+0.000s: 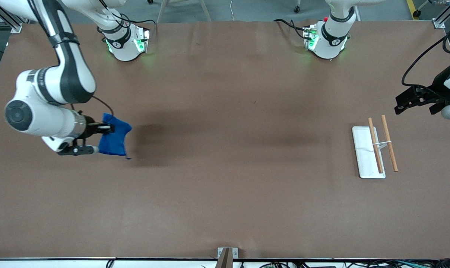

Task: Right arm passes towel to left arm to hang
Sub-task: 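Carry the towel toward the middle while the left gripper approaches it, then grasp the hanging towel with the left gripper beside the right gripper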

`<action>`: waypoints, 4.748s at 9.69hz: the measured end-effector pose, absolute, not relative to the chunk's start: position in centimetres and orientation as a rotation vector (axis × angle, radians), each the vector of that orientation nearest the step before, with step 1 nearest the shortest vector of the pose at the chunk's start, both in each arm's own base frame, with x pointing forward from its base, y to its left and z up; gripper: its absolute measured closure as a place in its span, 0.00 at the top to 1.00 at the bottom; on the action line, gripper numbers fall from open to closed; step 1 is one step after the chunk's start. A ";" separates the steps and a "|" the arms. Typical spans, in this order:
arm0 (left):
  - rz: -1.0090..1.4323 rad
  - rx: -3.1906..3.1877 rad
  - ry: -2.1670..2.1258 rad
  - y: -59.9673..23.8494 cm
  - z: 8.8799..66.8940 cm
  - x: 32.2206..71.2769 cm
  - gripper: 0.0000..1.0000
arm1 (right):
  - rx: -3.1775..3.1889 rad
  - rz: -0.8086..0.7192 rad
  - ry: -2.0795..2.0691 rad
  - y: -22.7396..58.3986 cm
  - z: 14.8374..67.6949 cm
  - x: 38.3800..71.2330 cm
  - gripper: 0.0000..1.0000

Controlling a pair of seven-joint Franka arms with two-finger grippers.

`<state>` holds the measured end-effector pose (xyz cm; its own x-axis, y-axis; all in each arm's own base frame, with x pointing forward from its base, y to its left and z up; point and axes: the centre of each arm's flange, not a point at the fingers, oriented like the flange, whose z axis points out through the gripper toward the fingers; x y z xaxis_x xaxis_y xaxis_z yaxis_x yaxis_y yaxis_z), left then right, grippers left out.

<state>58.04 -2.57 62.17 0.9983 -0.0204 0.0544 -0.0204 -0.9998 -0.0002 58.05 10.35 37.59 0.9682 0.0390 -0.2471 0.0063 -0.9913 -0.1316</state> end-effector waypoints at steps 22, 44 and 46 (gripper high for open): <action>-0.417 1.975 -0.341 -14.5 39.1 51.3 1.00 | -1.315 0.285 0.094 50.7 43.0 46.0 0.14; 0.058 1.336 0.007 -15.7 35.2 45.0 0.09 | -1.336 0.363 0.226 51.9 43.4 45.6 0.27; 0.056 1.354 0.007 -14.9 34.8 45.2 0.09 | -1.389 0.323 0.286 50.8 43.9 46.9 0.59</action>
